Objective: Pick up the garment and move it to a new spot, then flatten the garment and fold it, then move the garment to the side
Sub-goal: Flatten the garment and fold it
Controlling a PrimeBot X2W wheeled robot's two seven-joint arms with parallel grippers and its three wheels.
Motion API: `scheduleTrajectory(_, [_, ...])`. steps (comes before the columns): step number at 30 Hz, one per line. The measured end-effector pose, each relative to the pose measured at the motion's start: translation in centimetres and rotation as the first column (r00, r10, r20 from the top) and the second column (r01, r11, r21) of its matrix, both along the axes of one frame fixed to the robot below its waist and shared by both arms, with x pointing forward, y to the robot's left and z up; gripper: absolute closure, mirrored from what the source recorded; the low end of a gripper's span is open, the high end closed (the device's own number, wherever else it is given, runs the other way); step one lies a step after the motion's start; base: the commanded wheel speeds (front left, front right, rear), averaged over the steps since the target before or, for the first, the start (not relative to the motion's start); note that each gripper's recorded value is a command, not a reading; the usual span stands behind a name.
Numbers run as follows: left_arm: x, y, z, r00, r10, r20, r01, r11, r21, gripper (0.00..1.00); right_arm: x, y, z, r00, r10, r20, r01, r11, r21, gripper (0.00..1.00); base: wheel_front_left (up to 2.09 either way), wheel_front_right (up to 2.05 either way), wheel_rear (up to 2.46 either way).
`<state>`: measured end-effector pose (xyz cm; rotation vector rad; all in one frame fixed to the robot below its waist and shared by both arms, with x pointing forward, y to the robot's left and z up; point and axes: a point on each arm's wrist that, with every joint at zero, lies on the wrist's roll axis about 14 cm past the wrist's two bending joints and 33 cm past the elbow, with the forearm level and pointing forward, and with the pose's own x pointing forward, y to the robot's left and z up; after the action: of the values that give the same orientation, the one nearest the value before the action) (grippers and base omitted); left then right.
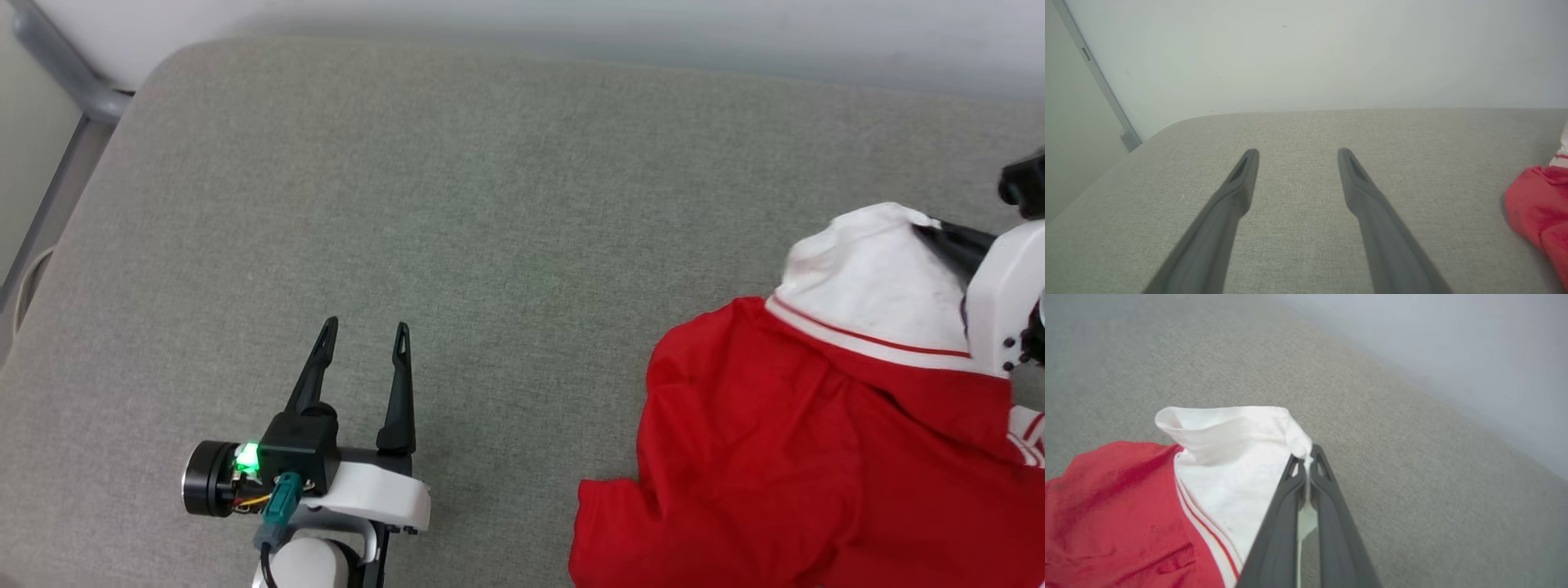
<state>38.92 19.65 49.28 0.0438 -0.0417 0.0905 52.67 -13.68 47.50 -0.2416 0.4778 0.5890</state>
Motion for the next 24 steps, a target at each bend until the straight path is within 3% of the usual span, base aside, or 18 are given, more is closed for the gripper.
scheduleTrajectory(4, [0.4, 0.3, -0.4, 1.000, 0.013, -0.012, -0.013, 1.000, -0.001, 0.00, 0.9, -2.8, -4.8, 0.984, -0.128, -0.121, 0.123, 0.991, -0.046, 1.00, 0.00, 0.00, 0.00])
scheduleTrajectory(9, [0.8, 0.5, -0.9, 0.999, 0.024, -0.025, -0.024, 1.000, -0.002, 0.00, 0.2, -5.3, -9.7, 0.937, -0.245, -0.250, 0.227, 0.969, -0.100, 1.00, 0.00, 0.00, 0.00])
scheduleTrajectory(14, [0.9, 0.6, -1.2, 0.999, 0.032, -0.033, -0.032, 0.999, -0.001, 0.00, -0.3, -6.5, -11.3, 0.907, -0.305, -0.289, 0.286, 0.952, -0.107, 1.00, 0.00, 0.00, 0.00])
scheduleTrajectory(15, [0.9, 0.6, -1.2, 0.999, 0.032, -0.033, -0.032, 0.999, -0.001, 0.00, -0.3, -6.6, -11.2, 0.909, -0.308, -0.280, 0.292, 0.951, -0.098, 0.58, 0.00, 0.00, 0.00])
scheduleTrajectory(16, [0.9, 0.5, -1.2, 0.999, 0.030, -0.032, -0.030, 1.000, -0.002, 0.00, -0.3, -6.6, -10.9, 0.913, -0.310, -0.266, 0.298, 0.951, -0.086, 0.00, 0.00, 0.00, 0.00])
scheduleTrajectory(24, [0.7, 0.1, 0.4, 1.000, 0.014, 0.013, -0.014, 1.000, -0.007, 0.00, 1.4, -7.1, -4.5, 0.960, -0.275, 0.061, 0.272, 0.961, 0.045, 0.00, 0.00, 0.00, 0.00])
